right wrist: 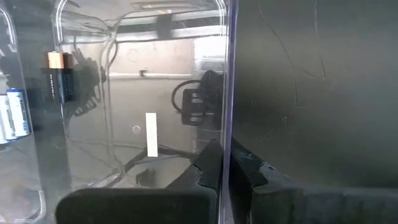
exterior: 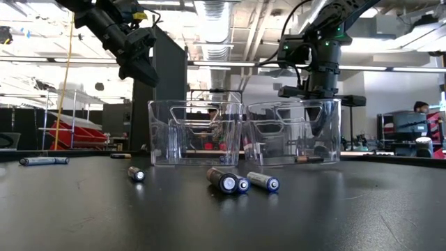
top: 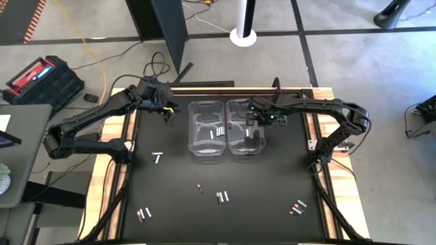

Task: Sort batteries
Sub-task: Move the top transparent bin to the top center of the table

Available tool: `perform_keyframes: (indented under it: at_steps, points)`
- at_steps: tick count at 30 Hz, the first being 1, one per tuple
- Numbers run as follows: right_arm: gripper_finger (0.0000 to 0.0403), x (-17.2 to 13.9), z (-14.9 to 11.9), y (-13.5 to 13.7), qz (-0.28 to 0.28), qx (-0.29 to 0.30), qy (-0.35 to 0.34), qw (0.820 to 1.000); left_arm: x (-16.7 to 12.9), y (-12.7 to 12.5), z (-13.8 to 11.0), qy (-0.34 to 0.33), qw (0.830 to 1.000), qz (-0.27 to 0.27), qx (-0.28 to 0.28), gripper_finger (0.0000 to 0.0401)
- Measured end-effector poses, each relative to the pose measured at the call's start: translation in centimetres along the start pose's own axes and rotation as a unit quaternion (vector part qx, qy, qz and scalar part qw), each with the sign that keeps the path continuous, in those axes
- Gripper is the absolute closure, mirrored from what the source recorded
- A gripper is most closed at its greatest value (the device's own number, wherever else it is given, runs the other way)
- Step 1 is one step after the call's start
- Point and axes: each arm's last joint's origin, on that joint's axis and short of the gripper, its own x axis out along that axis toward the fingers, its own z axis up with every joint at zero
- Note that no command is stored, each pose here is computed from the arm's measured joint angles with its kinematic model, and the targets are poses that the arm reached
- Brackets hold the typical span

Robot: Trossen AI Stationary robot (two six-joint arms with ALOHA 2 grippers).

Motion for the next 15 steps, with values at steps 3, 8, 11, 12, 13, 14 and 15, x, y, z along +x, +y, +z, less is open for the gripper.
perform_keyframes:
  at_steps: [3, 8, 11, 12, 13, 14, 15]
  points:
    - [0.0354, 0.00, -0.02, -0.04, -0.002, 0.000, 0.001, 1.000, 0.00, 0.00, 0.00, 0.000, 1.000, 0.000, 0.000, 0.0273]
    - [0.0350, 0.00, -0.02, -0.03, -0.002, 0.000, 0.001, 1.000, 0.00, 0.00, 0.00, 0.000, 1.000, 0.000, 0.000, 0.0273]
    - [0.0350, 0.00, -0.02, -0.03, -0.002, -0.002, 0.001, 1.000, 0.00, 0.00, 0.00, 0.000, 1.000, 0.000, 0.000, 0.0273]
    - [0.0350, 0.01, -0.02, -0.03, -0.002, -0.003, 0.001, 1.000, 0.00, 0.00, 0.00, 0.000, 1.000, 0.000, 0.000, 0.0273]
    - [0.0350, 0.00, -0.02, -0.03, -0.002, -0.003, 0.001, 1.000, 0.00, 0.00, 0.00, 0.000, 1.000, 0.000, 0.000, 0.0273]
    - [0.0350, 0.00, -0.02, -0.03, -0.002, -0.003, 0.001, 1.000, 0.00, 0.00, 0.00, 0.000, 1.000, 0.000, 0.001, 0.0273]
    - [0.0350, -0.02, -0.02, -0.04, -0.001, -0.004, 0.001, 1.000, 0.00, 0.00, 0.00, 0.000, 1.000, 0.000, 0.004, 0.0273]
